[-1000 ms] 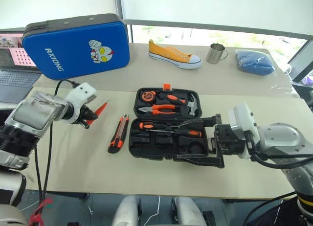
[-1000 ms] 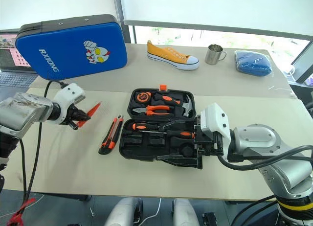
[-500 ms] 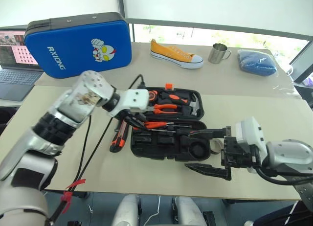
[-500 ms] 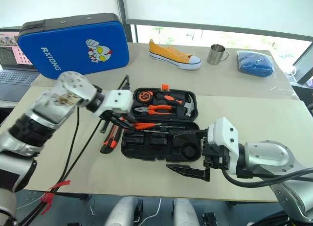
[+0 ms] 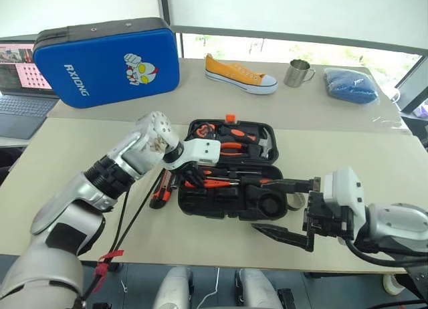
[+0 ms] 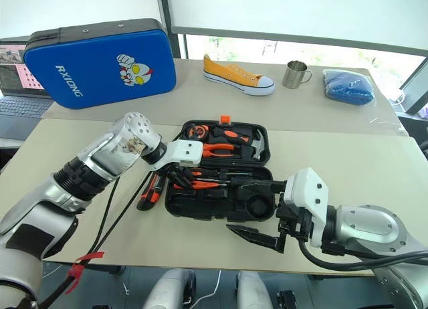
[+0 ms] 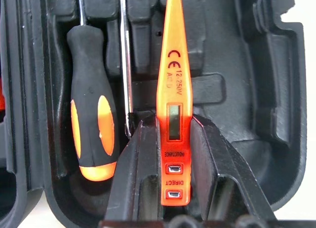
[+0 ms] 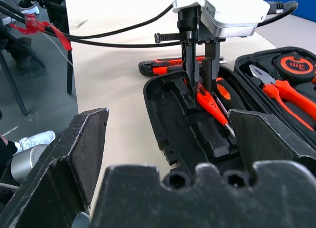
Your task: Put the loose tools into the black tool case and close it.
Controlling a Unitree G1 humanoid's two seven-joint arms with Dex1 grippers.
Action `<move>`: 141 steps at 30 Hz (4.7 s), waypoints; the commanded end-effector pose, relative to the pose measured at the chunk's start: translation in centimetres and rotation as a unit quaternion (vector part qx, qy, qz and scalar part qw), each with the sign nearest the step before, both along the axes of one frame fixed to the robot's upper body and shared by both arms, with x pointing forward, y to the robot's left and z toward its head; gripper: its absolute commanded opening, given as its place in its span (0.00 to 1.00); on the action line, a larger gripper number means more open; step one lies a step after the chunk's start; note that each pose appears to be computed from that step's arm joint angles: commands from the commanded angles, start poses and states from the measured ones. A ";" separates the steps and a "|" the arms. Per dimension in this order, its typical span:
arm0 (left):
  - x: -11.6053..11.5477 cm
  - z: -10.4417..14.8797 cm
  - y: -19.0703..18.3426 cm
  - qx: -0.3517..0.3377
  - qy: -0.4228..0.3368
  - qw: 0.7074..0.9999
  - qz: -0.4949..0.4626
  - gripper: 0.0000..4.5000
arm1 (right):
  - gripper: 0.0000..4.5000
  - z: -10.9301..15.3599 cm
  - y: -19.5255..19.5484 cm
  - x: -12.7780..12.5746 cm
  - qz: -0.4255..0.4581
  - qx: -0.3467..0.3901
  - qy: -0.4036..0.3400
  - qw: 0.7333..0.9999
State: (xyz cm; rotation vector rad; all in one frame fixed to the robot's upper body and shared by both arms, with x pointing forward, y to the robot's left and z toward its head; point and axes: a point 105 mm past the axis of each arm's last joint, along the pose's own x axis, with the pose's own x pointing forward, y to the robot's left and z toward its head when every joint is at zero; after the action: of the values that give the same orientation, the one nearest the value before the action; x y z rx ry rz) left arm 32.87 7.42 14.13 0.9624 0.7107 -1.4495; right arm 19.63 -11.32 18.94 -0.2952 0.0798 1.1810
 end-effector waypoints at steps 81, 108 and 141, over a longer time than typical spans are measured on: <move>0.5 -7.0 2.9 -0.257 -0.081 0.962 0.031 0.01 | 1.00 0.8 -0.3 1.3 -0.013 0.017 0.003 1.000; -2.9 4.3 8.1 -0.332 -0.095 0.934 0.089 0.25 | 1.00 0.4 -1.6 2.2 -0.030 0.002 0.000 1.000; -3.2 3.0 12.9 -0.085 0.008 0.857 0.509 0.99 | 1.00 -0.8 1.2 3.2 0.069 0.040 -0.019 0.997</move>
State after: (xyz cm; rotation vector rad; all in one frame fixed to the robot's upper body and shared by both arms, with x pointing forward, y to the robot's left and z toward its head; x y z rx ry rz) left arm 29.05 20.40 16.47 0.3005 0.8998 -0.5712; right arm 23.35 -10.71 16.75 -0.2215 0.0603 1.3076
